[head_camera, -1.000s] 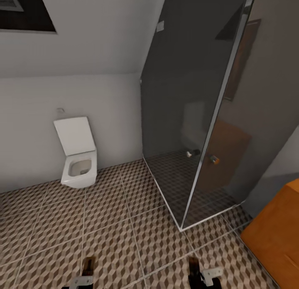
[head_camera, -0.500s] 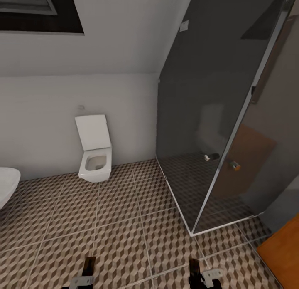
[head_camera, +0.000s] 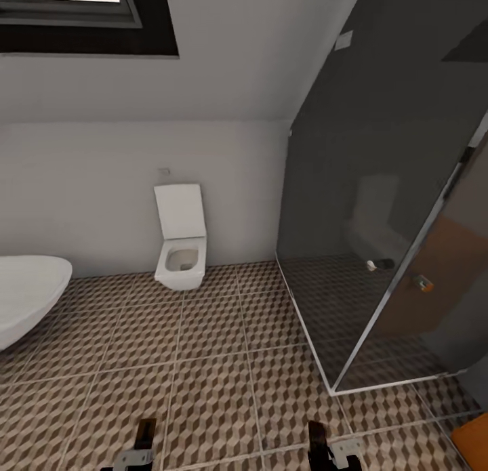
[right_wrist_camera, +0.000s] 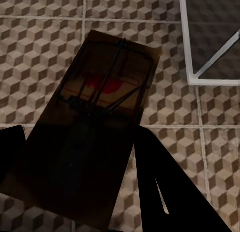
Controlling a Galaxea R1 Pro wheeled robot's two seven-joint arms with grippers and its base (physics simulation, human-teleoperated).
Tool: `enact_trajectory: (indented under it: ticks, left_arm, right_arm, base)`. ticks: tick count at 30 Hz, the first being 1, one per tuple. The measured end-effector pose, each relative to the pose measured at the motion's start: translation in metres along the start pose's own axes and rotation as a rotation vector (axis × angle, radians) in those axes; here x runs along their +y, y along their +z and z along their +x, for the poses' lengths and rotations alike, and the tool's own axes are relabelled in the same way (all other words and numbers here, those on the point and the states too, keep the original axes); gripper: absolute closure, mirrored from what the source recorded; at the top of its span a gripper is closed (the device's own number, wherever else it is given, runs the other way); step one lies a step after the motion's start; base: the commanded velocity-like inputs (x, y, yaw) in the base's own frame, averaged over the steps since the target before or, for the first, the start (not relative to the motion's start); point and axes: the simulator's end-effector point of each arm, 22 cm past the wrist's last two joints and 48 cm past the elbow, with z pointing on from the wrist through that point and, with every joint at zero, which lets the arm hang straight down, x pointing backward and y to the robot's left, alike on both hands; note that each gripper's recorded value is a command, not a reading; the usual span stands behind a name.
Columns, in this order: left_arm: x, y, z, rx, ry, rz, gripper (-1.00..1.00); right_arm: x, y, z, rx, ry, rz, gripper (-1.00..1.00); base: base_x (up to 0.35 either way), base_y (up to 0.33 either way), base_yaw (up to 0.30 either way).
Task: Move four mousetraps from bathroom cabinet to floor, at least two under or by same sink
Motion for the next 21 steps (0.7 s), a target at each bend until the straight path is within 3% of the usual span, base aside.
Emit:
enact_trajectory:
  ticks: [11, 21]
  left_arm:
    - [0.0001, -0.0001, 0.0000, 0.000, 0.000, 0.000, 1.00]
    - [0.0000, -0.0002, -0.0001, -0.001, 0.000, 0.000, 1.00]
  right_arm:
    - [0.0000, -0.0001, 0.0000, 0.000, 0.000, 0.000, 1.00]
    - [0.0000, -0.0003, 0.0000, 0.000, 0.000, 0.000, 1.00]
  base:
    - [0.011, 0.137, 0.244]
    - [0.145, 0.133, 0.043]
